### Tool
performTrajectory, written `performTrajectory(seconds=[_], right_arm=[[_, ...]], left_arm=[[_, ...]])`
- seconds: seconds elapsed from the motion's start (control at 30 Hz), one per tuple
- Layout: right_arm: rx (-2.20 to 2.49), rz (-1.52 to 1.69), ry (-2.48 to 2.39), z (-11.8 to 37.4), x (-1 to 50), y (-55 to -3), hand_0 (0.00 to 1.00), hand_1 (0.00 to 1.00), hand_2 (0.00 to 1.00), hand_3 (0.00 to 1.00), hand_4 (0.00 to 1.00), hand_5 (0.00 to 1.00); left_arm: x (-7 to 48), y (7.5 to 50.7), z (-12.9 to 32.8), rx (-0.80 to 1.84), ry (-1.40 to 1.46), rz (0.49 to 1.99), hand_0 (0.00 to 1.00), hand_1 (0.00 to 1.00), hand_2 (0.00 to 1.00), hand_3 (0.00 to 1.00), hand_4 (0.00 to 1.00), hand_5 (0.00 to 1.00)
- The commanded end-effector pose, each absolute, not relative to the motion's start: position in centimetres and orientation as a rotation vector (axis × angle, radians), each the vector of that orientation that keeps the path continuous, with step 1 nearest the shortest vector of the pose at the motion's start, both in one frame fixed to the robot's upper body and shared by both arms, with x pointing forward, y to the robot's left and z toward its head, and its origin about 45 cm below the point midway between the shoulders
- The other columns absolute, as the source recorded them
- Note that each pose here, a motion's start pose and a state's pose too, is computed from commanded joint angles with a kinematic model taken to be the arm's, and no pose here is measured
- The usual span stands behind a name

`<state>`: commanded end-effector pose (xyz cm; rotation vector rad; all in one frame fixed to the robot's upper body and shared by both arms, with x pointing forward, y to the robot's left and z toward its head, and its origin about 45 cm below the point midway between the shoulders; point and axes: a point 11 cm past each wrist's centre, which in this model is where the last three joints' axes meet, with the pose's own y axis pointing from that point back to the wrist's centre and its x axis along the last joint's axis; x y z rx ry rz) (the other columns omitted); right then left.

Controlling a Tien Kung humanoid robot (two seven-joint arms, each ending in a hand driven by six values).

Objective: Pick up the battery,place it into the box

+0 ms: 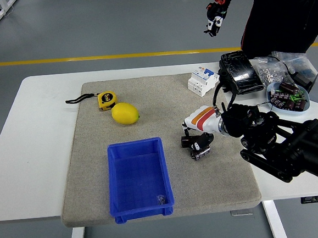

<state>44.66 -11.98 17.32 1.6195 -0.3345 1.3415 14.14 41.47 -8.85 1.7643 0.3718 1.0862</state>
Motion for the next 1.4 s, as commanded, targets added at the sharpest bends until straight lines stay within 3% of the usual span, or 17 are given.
performTrajectory(seconds=[0.1, 0.13, 0.5, 0.53, 0.7, 0.73, 0.9, 0.93, 1.4], right_arm=[[1.630, 1.328, -0.337, 17.27, 44.63, -11.92, 0.502, 0.597, 0.677, 0.594, 0.833, 0.383], [1.632, 1.323, -0.338, 17.24, 44.62, -11.94, 0.542, 0.611, 0.693, 0.602, 0.835, 0.382], [1.655, 1.282, -0.367, 16.94, 44.60, -12.19, 0.539, 0.613, 0.696, 0.608, 0.837, 0.381], [1.656, 1.279, -0.367, 16.89, 44.59, -12.24, 0.417, 0.542, 0.614, 0.551, 0.823, 0.375], [1.656, 1.273, -0.362, 16.74, 44.56, -12.43, 0.417, 0.542, 0.614, 0.551, 0.823, 0.375], [1.656, 1.273, -0.362, 16.73, 44.56, -12.45, 0.257, 0.387, 0.440, 0.469, 0.785, 0.360], [1.664, 1.279, -0.372, 16.79, 44.55, -12.38, 0.257, 0.387, 0.440, 0.469, 0.785, 0.360], [1.665, 1.281, -0.373, 16.80, 44.54, -12.37, 0.180, 0.307, 0.361, 0.414, 0.767, 0.377], [1.669, 1.297, -0.410, 16.96, 44.60, -12.49, 0.174, 0.300, 0.360, 0.417, 0.756, 0.372]], left_arm=[[14.13, 41.47, -8.85, 1.764, 0.372, 1.086, 0.647, 0.637, 0.645, 0.579, 0.627, 0.571], [14.13, 41.47, -8.86, 1.764, 0.373, 1.086, 0.647, 0.637, 0.643, 0.579, 0.627, 0.571], [14.13, 41.45, -8.86, 1.764, 0.373, 1.085, 0.647, 0.637, 0.643, 0.579, 0.627, 0.571], [14.12, 41.44, -8.86, 1.764, 0.374, 1.086, 0.647, 0.636, 0.643, 0.579, 0.628, 0.571], [14.12, 41.43, -8.87, 1.764, 0.373, 1.086, 0.647, 0.636, 0.643, 0.579, 0.628, 0.571], [14.12, 41.42, -8.87, 1.764, 0.373, 1.085, 0.648, 0.635, 0.642, 0.579, 0.628, 0.572], [14.11, 41.43, -8.87, 1.765, 0.372, 1.084, 0.648, 0.635, 0.642, 0.579, 0.628, 0.572], [14.11, 41.43, -8.87, 1.766, 0.372, 1.084, 0.648, 0.635, 0.642, 0.579, 0.628, 0.573], [13.95, 41.49, -8.90, 1.771, 0.370, 1.079, 0.648, 0.635, 0.642, 0.579, 0.628, 0.573]])
